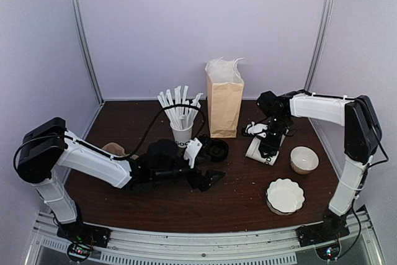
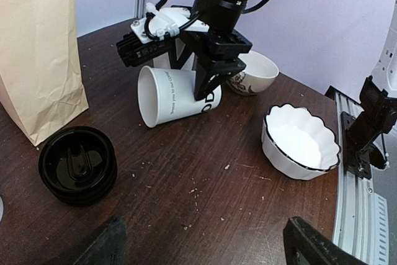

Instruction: Pack the takeout coffee

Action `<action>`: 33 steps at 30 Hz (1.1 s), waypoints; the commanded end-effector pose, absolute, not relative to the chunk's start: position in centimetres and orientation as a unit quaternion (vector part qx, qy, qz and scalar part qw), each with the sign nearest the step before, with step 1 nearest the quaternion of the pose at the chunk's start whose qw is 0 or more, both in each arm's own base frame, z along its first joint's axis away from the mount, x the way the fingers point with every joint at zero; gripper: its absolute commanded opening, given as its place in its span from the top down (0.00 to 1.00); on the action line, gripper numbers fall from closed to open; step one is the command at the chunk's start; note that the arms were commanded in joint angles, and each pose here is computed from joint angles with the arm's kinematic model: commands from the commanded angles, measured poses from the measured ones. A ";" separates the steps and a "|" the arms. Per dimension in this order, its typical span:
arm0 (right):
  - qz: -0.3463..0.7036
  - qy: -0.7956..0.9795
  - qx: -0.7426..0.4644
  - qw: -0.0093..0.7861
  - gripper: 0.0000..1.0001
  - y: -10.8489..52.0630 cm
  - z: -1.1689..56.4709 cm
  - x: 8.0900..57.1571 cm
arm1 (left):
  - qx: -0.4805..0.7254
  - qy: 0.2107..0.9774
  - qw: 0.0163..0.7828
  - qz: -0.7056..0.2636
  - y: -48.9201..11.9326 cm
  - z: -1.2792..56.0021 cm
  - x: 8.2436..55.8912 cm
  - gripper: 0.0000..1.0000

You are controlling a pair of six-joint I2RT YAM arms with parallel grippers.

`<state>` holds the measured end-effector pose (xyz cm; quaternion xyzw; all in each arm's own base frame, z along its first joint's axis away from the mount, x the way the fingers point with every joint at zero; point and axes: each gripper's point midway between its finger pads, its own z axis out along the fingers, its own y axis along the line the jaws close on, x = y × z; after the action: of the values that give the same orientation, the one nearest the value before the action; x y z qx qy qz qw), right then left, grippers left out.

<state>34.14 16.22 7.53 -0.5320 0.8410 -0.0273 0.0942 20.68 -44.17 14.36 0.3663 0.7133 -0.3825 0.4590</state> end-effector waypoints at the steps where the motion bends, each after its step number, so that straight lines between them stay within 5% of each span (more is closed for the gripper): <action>1: -0.009 0.848 -0.524 0.076 0.29 16.1 6.3 33.4 | 0.362 0.694 0.472 -0.405 -44.8 15.7 20.6 0.09; 12: 0.032 0.854 -0.513 0.074 0.15 16.9 5.6 32.1 | 0.351 0.696 0.470 -0.414 -45.0 16.4 21.3 0.09; 24: 0.085 0.841 -0.522 0.116 0.35 18.4 9.4 29.5 | 0.304 0.717 0.457 -0.430 -43.9 17.0 23.4 0.09; 33: 0.195 0.791 -0.564 0.131 0.37 22.0 13.5 23.9 | 0.366 0.674 0.416 -0.489 -46.9 18.5 21.8 0.18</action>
<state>27.38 20.24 12.70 -0.5417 0.8162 0.1279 0.1550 23.00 -44.80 16.20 0.3238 0.7163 -0.4467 0.4272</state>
